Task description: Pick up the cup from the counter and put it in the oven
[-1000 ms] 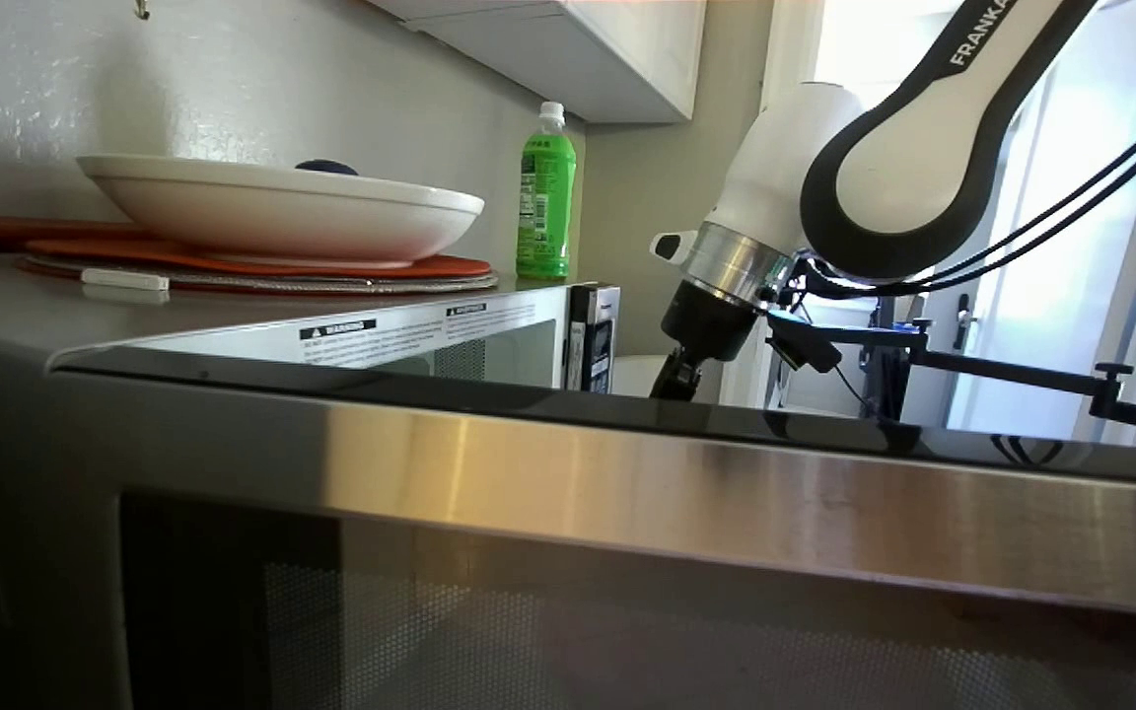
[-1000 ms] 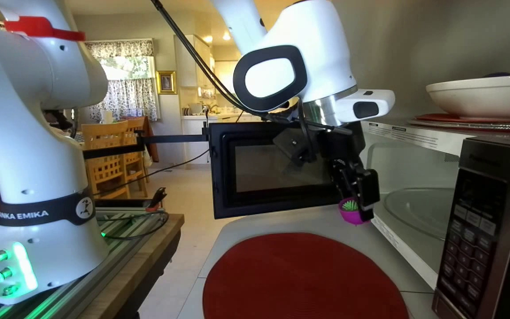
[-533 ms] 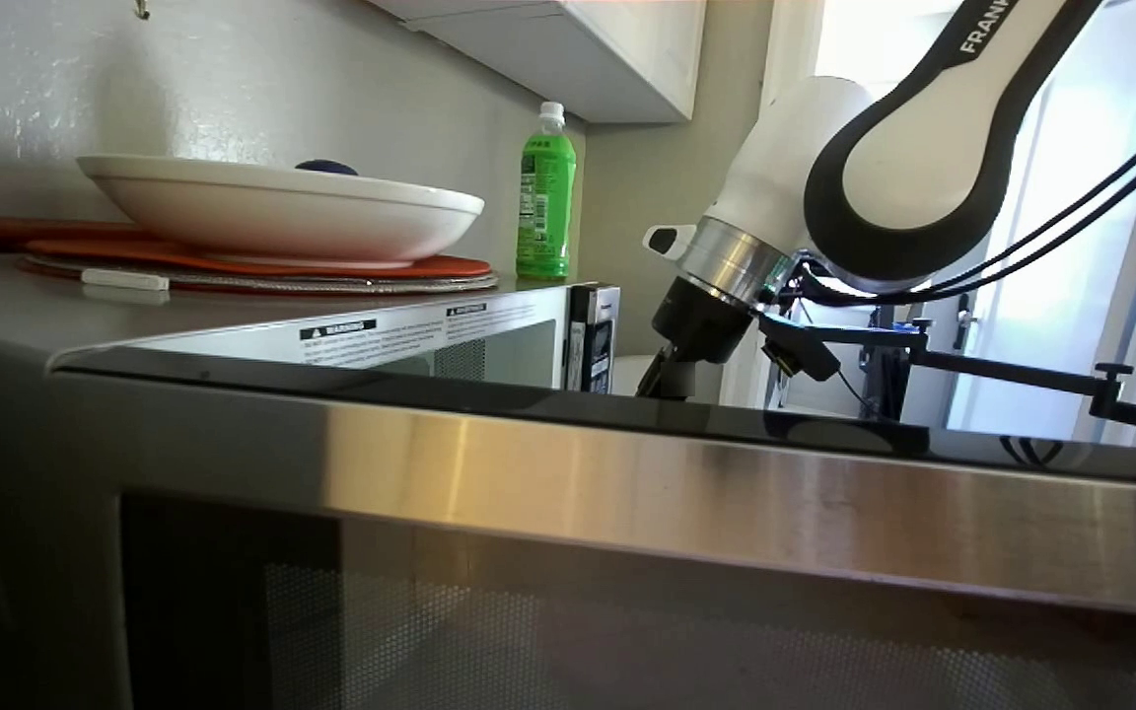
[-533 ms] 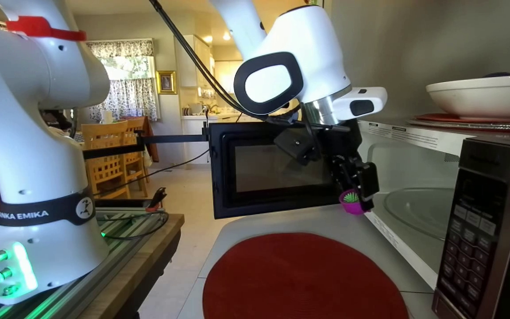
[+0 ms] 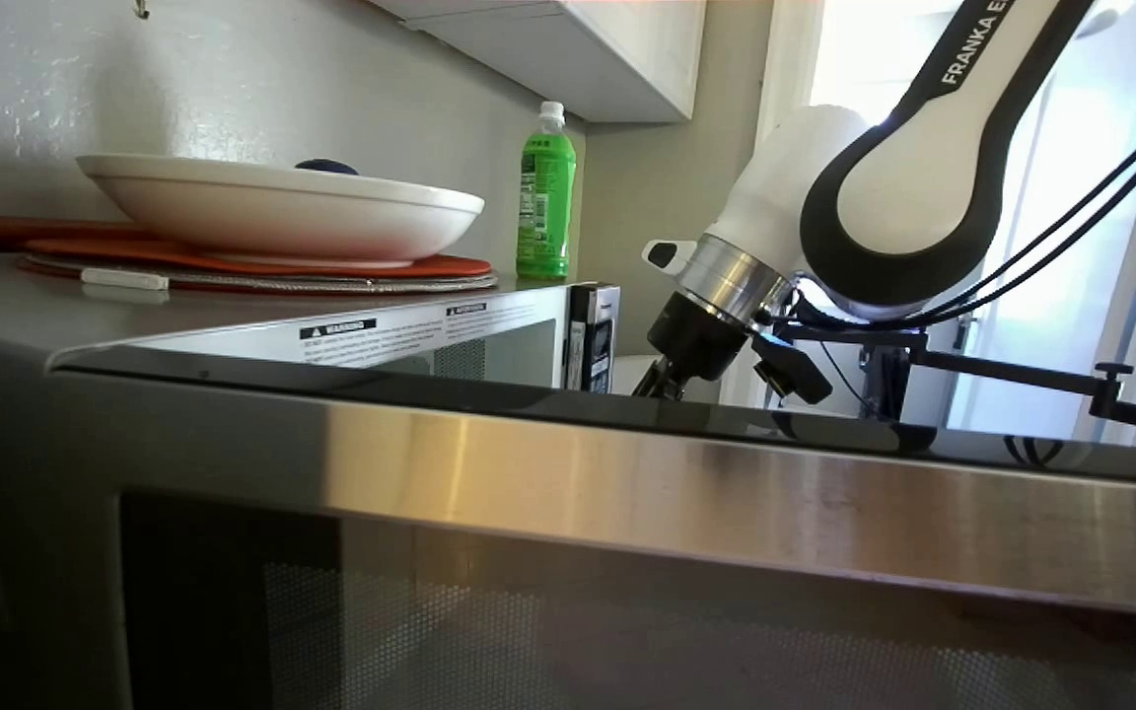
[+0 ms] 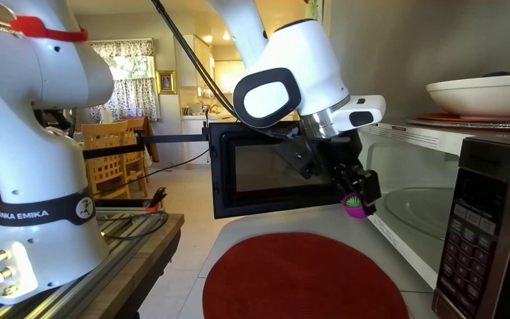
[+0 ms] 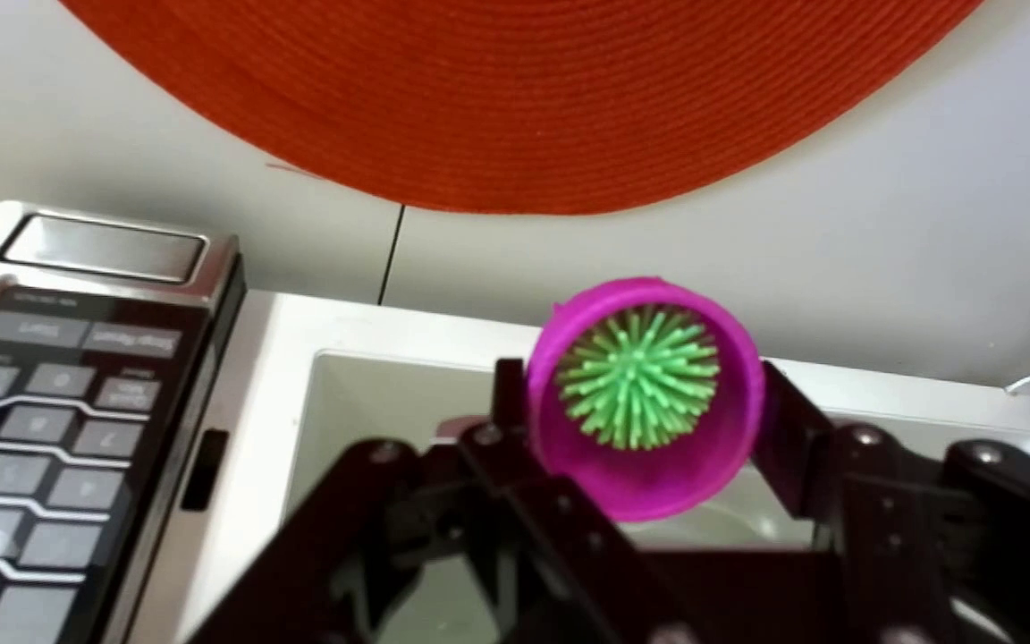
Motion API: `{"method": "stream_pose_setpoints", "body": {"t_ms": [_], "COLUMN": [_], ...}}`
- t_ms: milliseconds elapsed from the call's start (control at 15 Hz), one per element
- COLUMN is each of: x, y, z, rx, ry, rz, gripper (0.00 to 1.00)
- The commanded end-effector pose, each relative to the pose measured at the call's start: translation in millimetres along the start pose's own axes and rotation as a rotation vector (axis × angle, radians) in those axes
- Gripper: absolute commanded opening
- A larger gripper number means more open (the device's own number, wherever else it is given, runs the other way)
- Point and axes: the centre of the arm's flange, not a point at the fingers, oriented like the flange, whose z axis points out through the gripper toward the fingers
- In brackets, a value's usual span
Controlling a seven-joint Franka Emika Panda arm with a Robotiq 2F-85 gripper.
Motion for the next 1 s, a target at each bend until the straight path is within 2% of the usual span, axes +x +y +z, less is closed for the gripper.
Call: {"method": "stream_pose_setpoints", "body": {"t_ms": [0,67,600,667,933], "x": [-5,-1,-1,-1,3], "y": [15,4,5,5,3], "z": [-4,0,0,0,13], "rx": [0.032,0.008,0.017,0.017,0.005], "ry": [0.012,0.002,0.005,0.005,0.033], "rz": [-0.012,0.01,0.014,0.014,0.016], "gripper": [0.36,0.61,0.61,0.36,0.36]}}
